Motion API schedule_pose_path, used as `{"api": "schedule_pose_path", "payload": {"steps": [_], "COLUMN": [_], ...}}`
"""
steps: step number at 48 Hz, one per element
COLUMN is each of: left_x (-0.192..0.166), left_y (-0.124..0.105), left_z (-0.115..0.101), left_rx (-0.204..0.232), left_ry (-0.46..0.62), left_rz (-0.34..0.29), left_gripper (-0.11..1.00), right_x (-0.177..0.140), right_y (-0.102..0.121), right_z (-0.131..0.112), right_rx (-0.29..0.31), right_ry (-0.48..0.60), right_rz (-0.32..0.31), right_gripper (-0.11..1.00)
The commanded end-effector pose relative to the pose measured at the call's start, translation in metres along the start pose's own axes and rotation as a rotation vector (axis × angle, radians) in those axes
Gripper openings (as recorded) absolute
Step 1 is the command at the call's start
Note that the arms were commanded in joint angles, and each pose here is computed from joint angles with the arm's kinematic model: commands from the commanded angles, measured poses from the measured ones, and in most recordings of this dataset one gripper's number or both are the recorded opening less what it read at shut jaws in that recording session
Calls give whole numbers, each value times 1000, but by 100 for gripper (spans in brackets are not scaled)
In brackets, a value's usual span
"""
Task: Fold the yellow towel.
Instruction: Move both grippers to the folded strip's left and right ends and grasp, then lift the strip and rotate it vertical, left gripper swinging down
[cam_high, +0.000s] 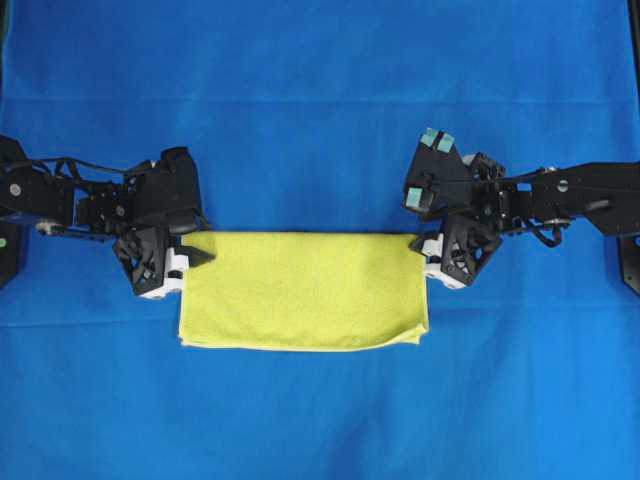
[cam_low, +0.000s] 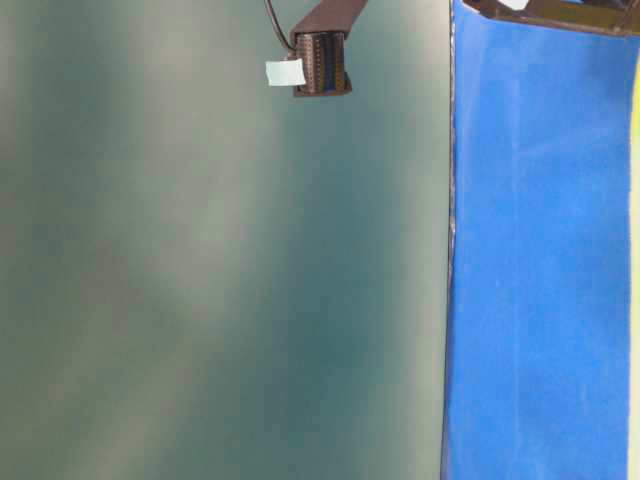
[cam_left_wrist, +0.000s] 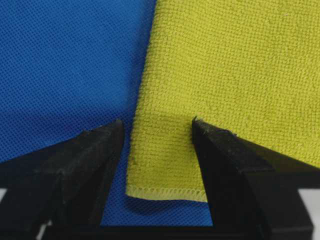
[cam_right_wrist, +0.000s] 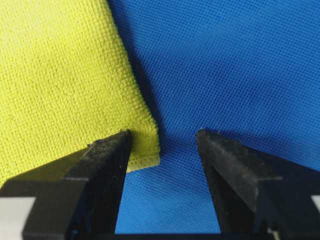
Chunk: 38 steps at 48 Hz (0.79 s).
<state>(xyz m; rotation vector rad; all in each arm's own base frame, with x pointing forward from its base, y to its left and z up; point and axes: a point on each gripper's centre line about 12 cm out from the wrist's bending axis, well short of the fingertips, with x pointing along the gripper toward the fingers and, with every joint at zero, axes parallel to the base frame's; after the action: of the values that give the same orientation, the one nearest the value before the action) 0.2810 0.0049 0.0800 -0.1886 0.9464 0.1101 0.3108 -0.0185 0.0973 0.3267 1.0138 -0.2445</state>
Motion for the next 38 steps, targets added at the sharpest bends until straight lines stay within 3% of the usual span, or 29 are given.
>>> {"api": "schedule_pose_path", "payload": {"steps": [1,5,7,15,18,28,38], "left_x": [2,1,1,1,0,-6,-38], "left_y": [1,0,-3,-9,-10,-11,-18], "left_z": [0,0,0,6,8,16,46], "left_rx": [-11,-11,-6,11,11,10,3], "left_ry": [12,24,36,79,86,82,38], "left_rz": [5,3,1,-2,-1,-2,-16], "left_gripper": [56,54,49,12,2,3,3], "right_x": [-3,-4,-4,-4,-6,-14,-51], "right_y": [2,5,7,15,15,15,18], "right_z": [8,8,6,5,5,6,23], "right_rx": [2,-6,-14,-39,-41,-29,-25], "right_ry": [-29,-28,-24,-28,-32,-38,-69], "right_rz": [10,14,16,33,35,34,27], "right_gripper": [59,54,46,2,2,2,2]}}
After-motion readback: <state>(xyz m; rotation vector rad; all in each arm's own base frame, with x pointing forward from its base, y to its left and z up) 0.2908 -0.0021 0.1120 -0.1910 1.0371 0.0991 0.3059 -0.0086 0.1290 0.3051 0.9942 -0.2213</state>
